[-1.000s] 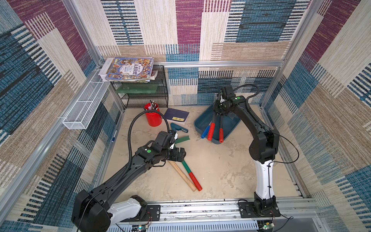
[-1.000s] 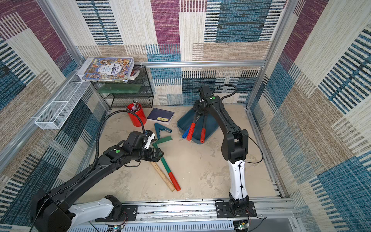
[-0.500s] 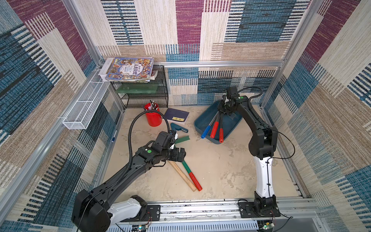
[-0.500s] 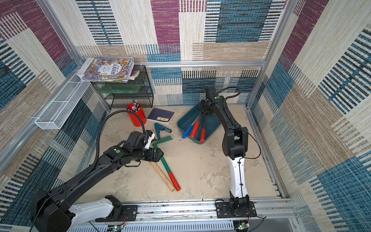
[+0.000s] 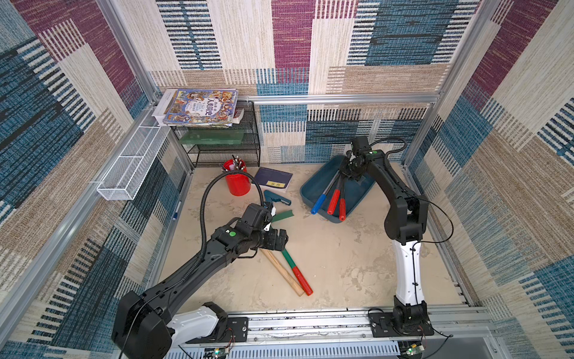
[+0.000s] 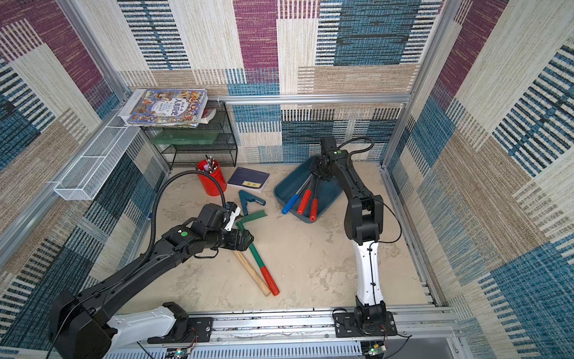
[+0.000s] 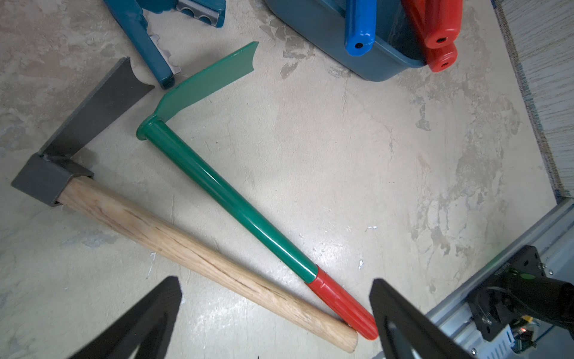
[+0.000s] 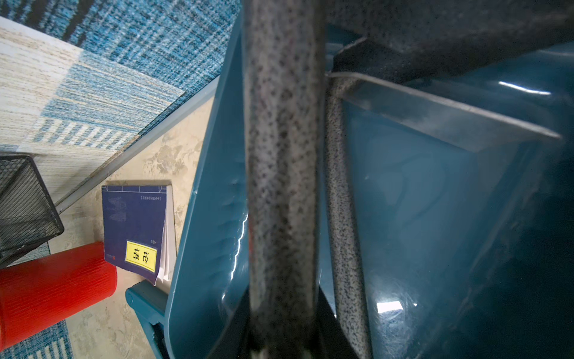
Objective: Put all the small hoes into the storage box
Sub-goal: Place the hoe in the storage box.
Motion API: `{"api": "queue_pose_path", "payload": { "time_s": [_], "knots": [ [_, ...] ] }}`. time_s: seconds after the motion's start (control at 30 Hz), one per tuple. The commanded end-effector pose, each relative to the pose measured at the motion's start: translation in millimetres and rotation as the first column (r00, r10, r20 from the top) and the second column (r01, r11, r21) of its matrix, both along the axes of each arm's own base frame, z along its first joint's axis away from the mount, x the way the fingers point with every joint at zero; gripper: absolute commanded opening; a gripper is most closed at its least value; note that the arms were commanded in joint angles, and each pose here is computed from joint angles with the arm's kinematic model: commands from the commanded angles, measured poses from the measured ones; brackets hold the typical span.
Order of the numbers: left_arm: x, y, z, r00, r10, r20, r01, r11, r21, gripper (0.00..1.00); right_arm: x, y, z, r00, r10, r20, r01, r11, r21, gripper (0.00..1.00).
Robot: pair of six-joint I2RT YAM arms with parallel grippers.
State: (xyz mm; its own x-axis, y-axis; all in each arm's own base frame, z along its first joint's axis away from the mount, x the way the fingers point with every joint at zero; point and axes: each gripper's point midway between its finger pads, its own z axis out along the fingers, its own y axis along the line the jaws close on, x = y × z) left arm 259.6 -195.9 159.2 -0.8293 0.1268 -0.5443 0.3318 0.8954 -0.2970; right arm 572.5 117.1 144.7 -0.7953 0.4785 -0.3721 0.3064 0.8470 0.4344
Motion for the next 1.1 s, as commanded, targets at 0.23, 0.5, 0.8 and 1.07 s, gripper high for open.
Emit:
{"api": "queue_pose_path", "payload": {
  "time_s": [0.23, 0.5, 0.8, 1.07],
  "knots": [
    [2.3, 0.0, -2.4, 1.000, -0.005, 0.010, 0.005, 1.000, 0.015, 0.99, 8.6, 7.4, -12.1, 1.000, 0.026, 0.008, -0.026, 0.998, 0.057, 0.00],
    [3.1, -0.7, -3.4, 1.000, -0.009, 0.007, 0.009, 1.000, 0.020, 0.99, 6.2, 12.0, -27.2, 0.999, 0.025, -0.030, -0.022, 0.995, 0.097, 0.00],
    [3.2, -0.4, -1.9, 1.000, -0.010, 0.010, 0.010, 1.000, 0.023, 0.99, 7.7, 12.9, -46.9, 0.997, 0.020, -0.070, -0.010, 0.990, 0.142, 0.04],
    [3.7, -1.7, -2.3, 1.000, -0.015, 0.008, 0.014, 1.000, 0.023, 0.99, 7.6, 11.3, -57.0, 0.997, 0.025, -0.077, -0.012, 0.986, 0.164, 0.15]
  ]
}}
